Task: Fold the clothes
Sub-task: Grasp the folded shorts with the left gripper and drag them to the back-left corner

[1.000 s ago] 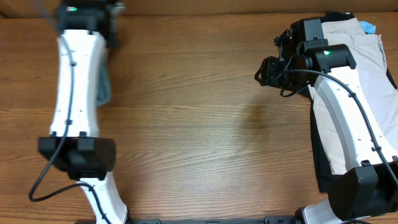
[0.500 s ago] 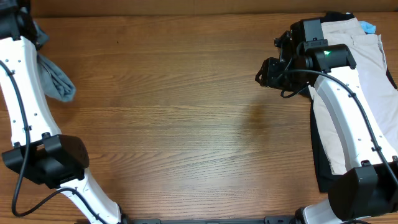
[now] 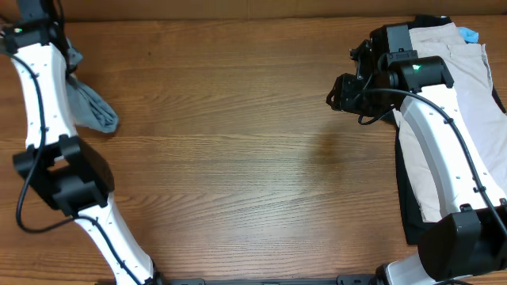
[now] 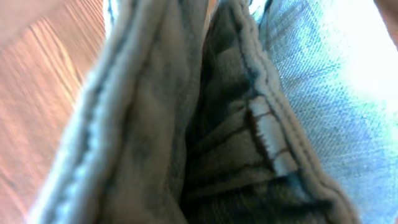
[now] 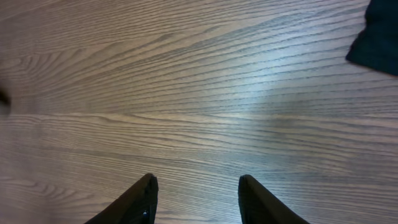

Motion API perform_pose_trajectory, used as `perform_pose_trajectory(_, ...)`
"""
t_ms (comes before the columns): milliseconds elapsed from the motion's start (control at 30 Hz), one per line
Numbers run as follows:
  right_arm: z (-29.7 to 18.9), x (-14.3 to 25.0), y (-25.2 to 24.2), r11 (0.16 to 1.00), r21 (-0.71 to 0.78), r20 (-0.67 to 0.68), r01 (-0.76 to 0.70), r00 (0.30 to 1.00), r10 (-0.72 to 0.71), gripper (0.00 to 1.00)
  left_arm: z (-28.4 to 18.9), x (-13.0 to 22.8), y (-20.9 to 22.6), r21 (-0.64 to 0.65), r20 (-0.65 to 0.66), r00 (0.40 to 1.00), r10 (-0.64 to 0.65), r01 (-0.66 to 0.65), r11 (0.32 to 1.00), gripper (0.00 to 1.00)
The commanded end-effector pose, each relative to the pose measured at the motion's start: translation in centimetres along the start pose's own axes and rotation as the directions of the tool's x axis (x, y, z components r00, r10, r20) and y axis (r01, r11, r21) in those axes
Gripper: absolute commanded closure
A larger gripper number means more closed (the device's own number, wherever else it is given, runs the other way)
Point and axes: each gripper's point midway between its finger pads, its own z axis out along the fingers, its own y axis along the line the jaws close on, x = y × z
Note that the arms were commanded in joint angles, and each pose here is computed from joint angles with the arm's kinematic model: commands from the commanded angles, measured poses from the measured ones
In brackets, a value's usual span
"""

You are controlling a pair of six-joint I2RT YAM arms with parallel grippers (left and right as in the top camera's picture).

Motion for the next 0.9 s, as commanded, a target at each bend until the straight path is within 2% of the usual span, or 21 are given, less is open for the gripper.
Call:
perform_pose_trajectory(0, -0.6, -0.6, -0.2, 1.000, 0.014, 0.027, 0.008, 1.000, -0.008, 0.55, 1.8, 0.6, -0.9, 0.000, -0.011, 0.999, -0.051, 0.051, 0.999, 0.96)
perform_pose_trajectory(67, -0.6, -0.7, -0.5, 0.999, 0.032, 0.031, 0.007, 0.999, -0.008, 0.55, 3.0, 1.2, -2.8, 0.061, -0.031, 0.998, -0.051, 0.053, 0.997, 0.96)
perform_pose_trajectory(167, -0.5, -0.8, -0.8, 0.999, 0.051, 0.035, 0.006, 0.999, -0.008, 0.54, 3.4, 1.2, -5.6, 0.169, -0.034, 0.998, -0.045, 0.050, 0.984, 0.80)
perform_pose_trajectory(200, -0.5, -0.9, -0.9, 0.999, 0.053, 0.036, 0.006, 0.999, -0.008, 0.54, 3.5, 1.0, -6.7, 0.206, -0.023, 0.999, -0.033, 0.038, 0.978, 0.63)
perform_pose_trajectory(267, -0.4, -0.9, -0.9, 0.998, 0.056, 0.037, 0.006, 0.999, -0.008, 0.54, 2.7, 0.0, -9.4, 0.317, 0.031, 1.000, 0.006, -0.015, 0.948, 0.00)
perform_pose_trajectory(367, -0.4, -0.9, -1.0, 0.998, 0.057, 0.036, 0.006, 0.999, -0.008, 0.54, 0.0, -1.5, -13.8, 0.472, 0.146, 0.987, 0.073, -0.134, 0.872, 0.00)
perform_pose_trajectory(533, -0.4, -0.9, -0.9, 0.998, 0.056, 0.035, 0.006, 0.999, -0.008, 0.54, -4.6, -3.1, -16.1, 0.521, 0.258, 0.959, 0.115, -0.239, 0.819, 0.00)
perform_pose_trajectory(733, -0.4, -0.8, -1.0, 0.998, 0.057, 0.034, 0.005, 0.999, -0.007, 0.55, -9.4, -3.1, -14.2, 0.511, 0.234, 0.960, 0.154, -0.257, 0.820, 0.00)
perform_pose_trajectory(800, -0.5, -1.0, -0.9, 0.998, 0.055, 0.040, 0.007, 0.999, -0.009, 0.49, -11.5, -2.9, -12.9, 0.505, 0.217, 0.962, 0.168, -0.258, 0.824, 0.00)
perform_pose_trajectory(867, -1.0, -1.2, -0.7, 0.999, 0.051, 0.054, 0.011, 0.998, -0.013, 0.47, -13.7, -2.8, -11.6, 0.503, 0.208, 0.962, 0.175, -0.259, 0.825, 0.00)
